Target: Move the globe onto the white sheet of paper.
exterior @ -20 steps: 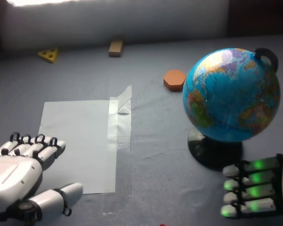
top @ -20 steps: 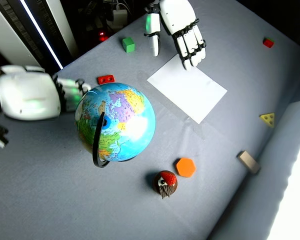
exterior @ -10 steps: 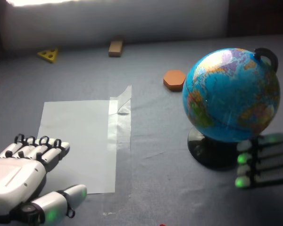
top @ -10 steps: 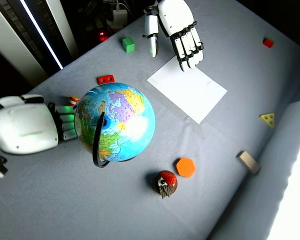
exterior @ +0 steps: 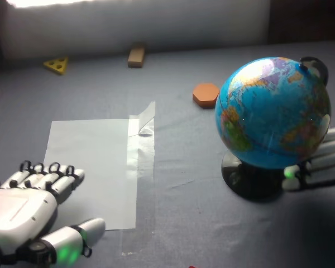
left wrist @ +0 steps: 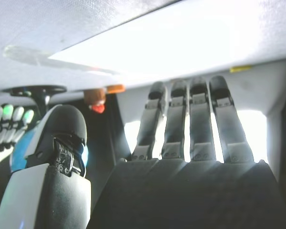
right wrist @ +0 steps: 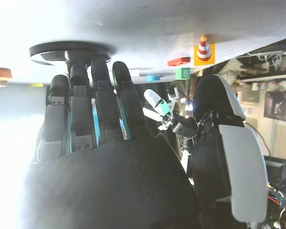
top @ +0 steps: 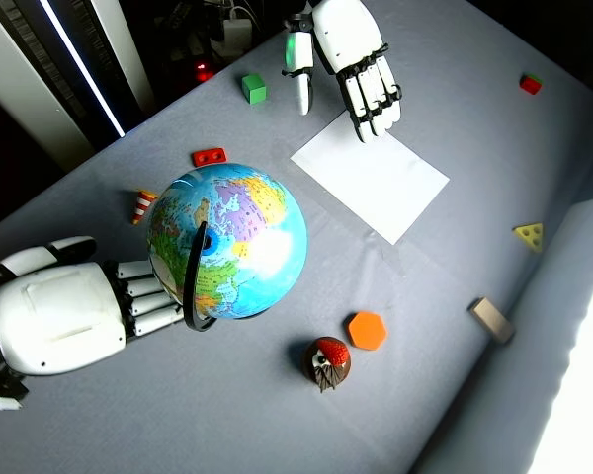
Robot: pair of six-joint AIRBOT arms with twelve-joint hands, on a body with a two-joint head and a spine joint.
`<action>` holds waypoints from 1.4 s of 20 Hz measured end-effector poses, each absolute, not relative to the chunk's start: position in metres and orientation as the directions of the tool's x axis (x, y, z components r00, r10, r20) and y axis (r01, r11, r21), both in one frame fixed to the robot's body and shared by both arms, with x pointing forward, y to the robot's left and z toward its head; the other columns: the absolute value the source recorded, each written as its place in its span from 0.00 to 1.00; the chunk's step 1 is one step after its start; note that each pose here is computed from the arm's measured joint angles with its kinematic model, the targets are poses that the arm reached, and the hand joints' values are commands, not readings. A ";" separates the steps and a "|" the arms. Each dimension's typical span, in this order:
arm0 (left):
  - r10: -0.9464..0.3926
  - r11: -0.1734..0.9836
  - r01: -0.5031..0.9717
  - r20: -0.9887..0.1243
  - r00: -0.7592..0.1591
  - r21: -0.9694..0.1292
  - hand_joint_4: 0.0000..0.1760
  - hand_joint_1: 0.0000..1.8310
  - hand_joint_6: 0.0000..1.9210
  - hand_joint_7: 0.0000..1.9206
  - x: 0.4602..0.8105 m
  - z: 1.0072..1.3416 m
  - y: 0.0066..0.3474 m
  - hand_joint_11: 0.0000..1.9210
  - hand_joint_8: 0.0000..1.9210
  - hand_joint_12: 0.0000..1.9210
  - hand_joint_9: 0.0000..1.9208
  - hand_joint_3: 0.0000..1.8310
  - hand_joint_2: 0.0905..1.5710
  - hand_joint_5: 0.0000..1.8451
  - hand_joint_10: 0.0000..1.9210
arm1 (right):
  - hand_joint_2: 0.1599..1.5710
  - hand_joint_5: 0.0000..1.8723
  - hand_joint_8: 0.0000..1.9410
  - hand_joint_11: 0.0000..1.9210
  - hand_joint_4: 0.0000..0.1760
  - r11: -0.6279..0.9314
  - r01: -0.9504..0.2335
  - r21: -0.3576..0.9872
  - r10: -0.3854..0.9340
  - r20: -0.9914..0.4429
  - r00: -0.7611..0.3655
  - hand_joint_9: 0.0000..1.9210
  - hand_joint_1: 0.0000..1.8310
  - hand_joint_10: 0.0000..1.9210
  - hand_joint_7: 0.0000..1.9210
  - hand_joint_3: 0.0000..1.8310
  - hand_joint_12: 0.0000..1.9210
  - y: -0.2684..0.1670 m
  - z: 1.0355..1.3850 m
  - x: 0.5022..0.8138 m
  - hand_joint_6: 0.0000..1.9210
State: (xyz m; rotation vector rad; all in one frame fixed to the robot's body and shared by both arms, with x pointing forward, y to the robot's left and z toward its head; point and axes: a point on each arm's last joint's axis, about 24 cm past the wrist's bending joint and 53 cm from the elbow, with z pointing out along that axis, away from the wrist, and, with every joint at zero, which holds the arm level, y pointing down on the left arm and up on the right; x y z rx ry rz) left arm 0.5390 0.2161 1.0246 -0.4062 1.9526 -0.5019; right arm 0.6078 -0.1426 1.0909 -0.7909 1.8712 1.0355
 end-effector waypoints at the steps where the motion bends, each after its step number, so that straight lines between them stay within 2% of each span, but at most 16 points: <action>1: -0.488 0.855 -0.050 -0.768 -0.414 -0.516 0.13 0.00 0.00 0.05 0.539 1.023 0.213 0.00 0.00 0.12 0.05 0.00 0.77 0.06 0.00 | 0.72 0.11 0.00 0.00 0.00 0.467 -0.816 0.340 -0.128 -0.887 -0.443 0.09 0.00 0.00 0.13 0.00 0.08 -0.142 1.091 0.616 0.00; 8: -0.486 0.856 -0.049 -0.772 -0.410 -0.514 0.11 0.00 0.00 0.05 0.542 1.024 0.215 0.00 0.00 0.12 0.06 0.00 0.77 0.06 0.00 | 0.72 0.11 0.00 0.00 0.00 0.483 -0.833 0.270 -0.152 -0.911 -0.383 0.09 0.00 0.00 0.12 0.00 0.08 -0.136 1.093 0.634 0.00; 14: -0.489 0.850 -0.037 -0.761 -0.426 -0.526 0.10 0.00 0.00 0.05 0.544 1.020 0.205 0.00 0.00 0.12 0.06 0.00 0.77 0.06 0.00 | 0.71 0.12 0.00 0.00 0.00 0.468 -0.847 0.253 -0.159 -0.918 -0.362 0.09 0.00 0.00 0.12 0.00 0.10 -0.123 1.089 0.634 0.00; 22: -0.486 0.853 -0.039 -0.763 -0.425 -0.521 0.10 0.00 0.00 0.05 0.546 1.020 0.209 0.00 0.00 0.12 0.06 0.00 0.77 0.06 0.00 | 0.72 0.11 0.00 0.00 0.00 0.461 -0.847 0.263 -0.153 -0.917 -0.368 0.09 0.00 0.00 0.12 0.00 0.10 -0.105 1.082 0.632 0.00; 28: -0.486 0.853 -0.048 -0.755 -0.440 -0.520 0.10 0.00 0.00 0.05 0.540 1.016 0.209 0.00 0.00 0.12 0.06 0.00 0.77 0.06 0.00 | 0.72 0.11 0.00 0.00 0.00 0.436 -0.854 0.282 -0.148 -0.914 -0.377 0.09 0.00 0.00 0.12 0.00 0.08 -0.071 1.080 0.624 0.00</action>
